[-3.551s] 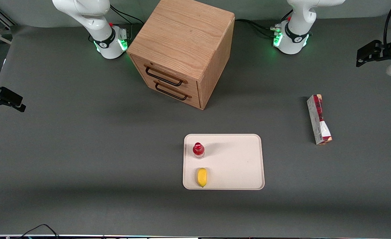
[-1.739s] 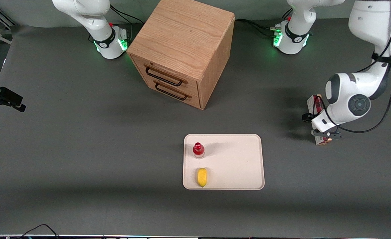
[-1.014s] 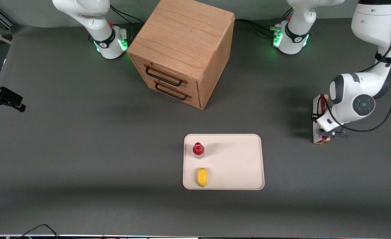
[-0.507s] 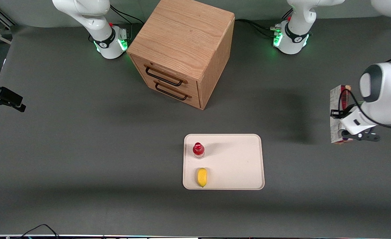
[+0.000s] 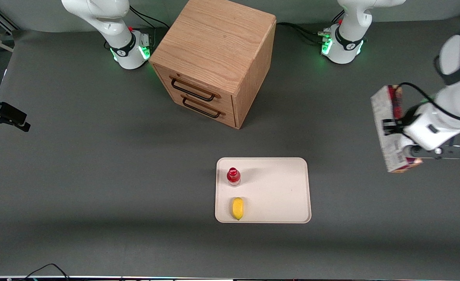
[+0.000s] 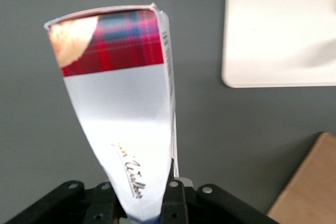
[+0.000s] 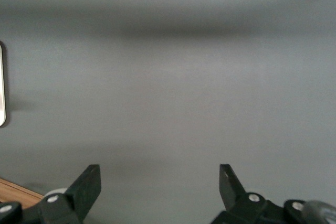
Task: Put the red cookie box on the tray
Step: 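Lift the cookie box and carry it over the cream tray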
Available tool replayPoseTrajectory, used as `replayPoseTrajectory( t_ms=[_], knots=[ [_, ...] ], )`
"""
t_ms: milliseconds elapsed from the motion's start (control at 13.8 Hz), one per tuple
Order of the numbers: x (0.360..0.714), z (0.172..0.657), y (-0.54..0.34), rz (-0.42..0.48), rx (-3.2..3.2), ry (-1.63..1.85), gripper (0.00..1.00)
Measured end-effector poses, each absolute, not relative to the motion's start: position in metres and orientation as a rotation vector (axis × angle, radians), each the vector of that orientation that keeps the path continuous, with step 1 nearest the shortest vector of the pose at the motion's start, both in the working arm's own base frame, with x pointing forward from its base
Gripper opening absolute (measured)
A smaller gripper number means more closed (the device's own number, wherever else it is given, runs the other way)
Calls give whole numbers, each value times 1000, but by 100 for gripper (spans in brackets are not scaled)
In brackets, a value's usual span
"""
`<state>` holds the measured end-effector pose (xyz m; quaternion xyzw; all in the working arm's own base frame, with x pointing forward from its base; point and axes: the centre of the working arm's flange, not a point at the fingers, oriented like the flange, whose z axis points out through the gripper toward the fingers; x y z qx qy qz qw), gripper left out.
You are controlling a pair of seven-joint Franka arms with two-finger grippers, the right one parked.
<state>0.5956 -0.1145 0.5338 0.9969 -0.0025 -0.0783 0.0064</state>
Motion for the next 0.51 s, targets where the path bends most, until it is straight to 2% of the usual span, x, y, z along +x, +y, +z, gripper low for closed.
replayPoseTrajectory(
  t_ms=[217,507],
  knots=[
    [601,493,-202,-216,3098,32,14],
    [640,383,-243,-131,3075,10,14]
  ],
)
